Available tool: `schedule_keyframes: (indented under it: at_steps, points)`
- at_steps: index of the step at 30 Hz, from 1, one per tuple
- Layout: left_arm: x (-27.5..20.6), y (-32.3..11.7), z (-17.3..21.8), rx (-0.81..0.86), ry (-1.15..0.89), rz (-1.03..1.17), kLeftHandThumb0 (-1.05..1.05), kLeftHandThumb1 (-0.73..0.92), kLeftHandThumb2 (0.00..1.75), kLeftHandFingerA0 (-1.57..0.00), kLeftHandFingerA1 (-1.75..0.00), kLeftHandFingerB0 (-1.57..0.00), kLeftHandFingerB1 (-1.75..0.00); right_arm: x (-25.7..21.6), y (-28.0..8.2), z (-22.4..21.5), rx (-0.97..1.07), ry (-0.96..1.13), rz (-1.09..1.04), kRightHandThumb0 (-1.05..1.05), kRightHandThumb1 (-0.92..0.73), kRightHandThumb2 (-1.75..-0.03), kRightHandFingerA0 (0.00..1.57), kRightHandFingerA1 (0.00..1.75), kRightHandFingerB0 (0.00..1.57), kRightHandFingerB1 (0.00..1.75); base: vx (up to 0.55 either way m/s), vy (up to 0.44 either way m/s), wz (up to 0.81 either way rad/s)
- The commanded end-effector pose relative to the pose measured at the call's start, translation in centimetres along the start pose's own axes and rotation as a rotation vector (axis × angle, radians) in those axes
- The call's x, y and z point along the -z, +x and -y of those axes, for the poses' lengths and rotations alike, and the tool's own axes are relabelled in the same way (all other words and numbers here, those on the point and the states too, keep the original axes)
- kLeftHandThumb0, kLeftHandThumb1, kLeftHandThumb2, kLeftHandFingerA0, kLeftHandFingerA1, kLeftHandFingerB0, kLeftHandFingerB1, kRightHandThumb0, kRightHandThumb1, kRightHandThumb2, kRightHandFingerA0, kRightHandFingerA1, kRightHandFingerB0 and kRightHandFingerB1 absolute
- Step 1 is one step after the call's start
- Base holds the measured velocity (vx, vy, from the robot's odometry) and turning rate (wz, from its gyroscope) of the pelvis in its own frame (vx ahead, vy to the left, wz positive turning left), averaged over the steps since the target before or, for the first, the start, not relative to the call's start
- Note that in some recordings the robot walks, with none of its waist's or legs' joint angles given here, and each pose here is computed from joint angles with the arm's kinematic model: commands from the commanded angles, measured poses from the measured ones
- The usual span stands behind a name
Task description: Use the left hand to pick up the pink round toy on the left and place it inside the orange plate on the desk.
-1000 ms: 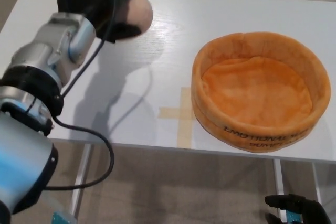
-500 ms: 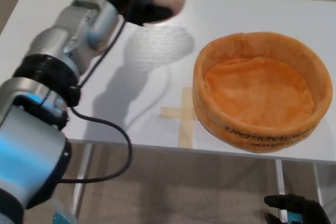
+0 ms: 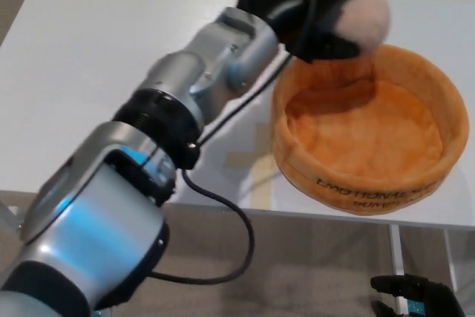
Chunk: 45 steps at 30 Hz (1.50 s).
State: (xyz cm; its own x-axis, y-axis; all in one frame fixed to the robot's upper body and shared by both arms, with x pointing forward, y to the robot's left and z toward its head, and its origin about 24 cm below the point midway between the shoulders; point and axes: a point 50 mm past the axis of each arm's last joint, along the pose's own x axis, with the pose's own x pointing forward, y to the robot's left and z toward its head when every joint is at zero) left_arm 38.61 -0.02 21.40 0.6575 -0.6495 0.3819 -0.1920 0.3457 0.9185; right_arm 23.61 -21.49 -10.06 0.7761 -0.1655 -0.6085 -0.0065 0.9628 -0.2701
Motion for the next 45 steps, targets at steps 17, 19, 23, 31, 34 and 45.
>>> schedule_keyframes:
  at_steps: [17, 19, 23, 31, 34, 45]
  points:
    - [-2.2, -1.3, 5.8, 0.499, -0.001, 0.001, -0.88, 0.49, 0.92, 0.00, 0.00, -0.01, -0.07, 0.4, -0.1, -0.2, -0.015, 0.028, -0.028, -0.30, -0.59, -0.57, 0.74, 0.69, 0.70, 0.51, 0.00, 0.000, 0.00]
    - [-2.1, -1.3, 5.8, 0.519, 0.001, -0.003, -0.89, 0.48, 0.93, 0.00, 0.00, -0.01, -0.07, 0.4, 0.0, -0.2, -0.014, 0.028, -0.028, -0.29, -0.59, -0.57, 0.74, 0.69, 0.70, 0.51, 0.00, 0.000, 0.00]
    - [-2.2, -1.2, 5.7, 0.546, 0.024, 0.000, -0.93, 0.51, 0.97, 0.00, 0.00, 0.00, -0.04, 0.4, -0.1, -0.2, -0.010, 0.034, -0.022, -0.29, -0.58, -0.57, 0.75, 0.69, 0.72, 0.52, 0.00, 0.000, 0.00]
    - [-2.3, -0.9, 4.9, 0.545, -0.021, 0.007, -1.05, 0.65, 0.64, 0.00, 0.00, 0.00, -0.05, 0.3, 0.0, -0.2, -0.020, 0.028, -0.026, -0.28, -0.59, -0.57, 0.73, 0.66, 0.70, 0.51, 0.00, 0.000, 0.00]
    - [-2.3, -0.9, 4.6, 0.538, -0.028, 0.011, -1.05, 0.57, 0.68, 0.00, 0.00, 0.00, -0.03, 0.3, 0.0, -0.2, -0.021, 0.033, -0.027, -0.28, -0.59, -0.57, 0.73, 0.67, 0.70, 0.52, 0.00, 0.000, 0.00]
    - [-2.3, -1.4, -0.1, 0.315, -0.118, 0.121, -0.77, 0.43, 0.84, 0.00, 0.00, 0.00, -0.09, 0.5, -0.1, -0.2, -0.031, 0.038, -0.039, -0.26, -0.60, -0.57, 0.72, 0.64, 0.69, 0.51, 0.00, 0.000, 0.00]
